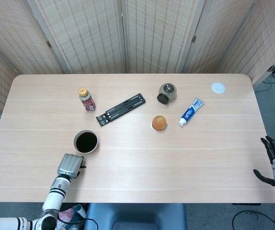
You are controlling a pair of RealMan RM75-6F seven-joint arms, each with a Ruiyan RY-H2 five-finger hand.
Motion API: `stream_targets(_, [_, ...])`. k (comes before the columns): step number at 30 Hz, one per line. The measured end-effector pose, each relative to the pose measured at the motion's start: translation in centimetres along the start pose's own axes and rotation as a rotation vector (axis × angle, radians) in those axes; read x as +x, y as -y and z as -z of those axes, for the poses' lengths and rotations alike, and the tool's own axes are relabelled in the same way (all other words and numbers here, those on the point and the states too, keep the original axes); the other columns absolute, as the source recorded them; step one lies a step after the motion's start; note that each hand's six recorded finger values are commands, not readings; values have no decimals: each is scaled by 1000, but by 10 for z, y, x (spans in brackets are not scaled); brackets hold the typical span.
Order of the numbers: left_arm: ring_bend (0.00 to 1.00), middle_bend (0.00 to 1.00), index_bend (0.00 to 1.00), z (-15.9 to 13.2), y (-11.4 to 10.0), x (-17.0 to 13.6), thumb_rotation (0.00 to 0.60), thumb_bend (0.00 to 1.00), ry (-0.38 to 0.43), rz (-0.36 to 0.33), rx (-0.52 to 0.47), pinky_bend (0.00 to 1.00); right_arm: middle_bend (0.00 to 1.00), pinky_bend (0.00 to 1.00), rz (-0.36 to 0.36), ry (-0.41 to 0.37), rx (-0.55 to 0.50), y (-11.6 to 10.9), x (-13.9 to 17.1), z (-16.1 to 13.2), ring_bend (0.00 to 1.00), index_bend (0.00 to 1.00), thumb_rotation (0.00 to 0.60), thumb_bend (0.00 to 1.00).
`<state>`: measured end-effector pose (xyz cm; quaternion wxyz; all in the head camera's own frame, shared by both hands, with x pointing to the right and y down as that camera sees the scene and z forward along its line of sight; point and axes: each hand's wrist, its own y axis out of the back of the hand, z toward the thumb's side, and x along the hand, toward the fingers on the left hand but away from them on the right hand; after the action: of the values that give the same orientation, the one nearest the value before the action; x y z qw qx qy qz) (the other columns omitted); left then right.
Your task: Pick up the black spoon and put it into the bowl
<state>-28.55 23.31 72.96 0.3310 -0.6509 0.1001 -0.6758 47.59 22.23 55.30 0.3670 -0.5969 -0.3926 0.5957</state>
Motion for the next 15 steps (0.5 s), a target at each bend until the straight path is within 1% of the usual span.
stream_targets(10, [963, 1000, 520, -6, 0, -9, 600, 359, 28, 21, -27, 1000, 66, 116, 0, 4, -1, 1, 2, 2, 123, 0, 600, 125])
stream_targets(15, [963, 1000, 528, -7, -4, -12, 600, 359, 44, -12, -33, 1000, 66, 116, 2, 5, -2, 1, 2, 2, 123, 0, 600, 125])
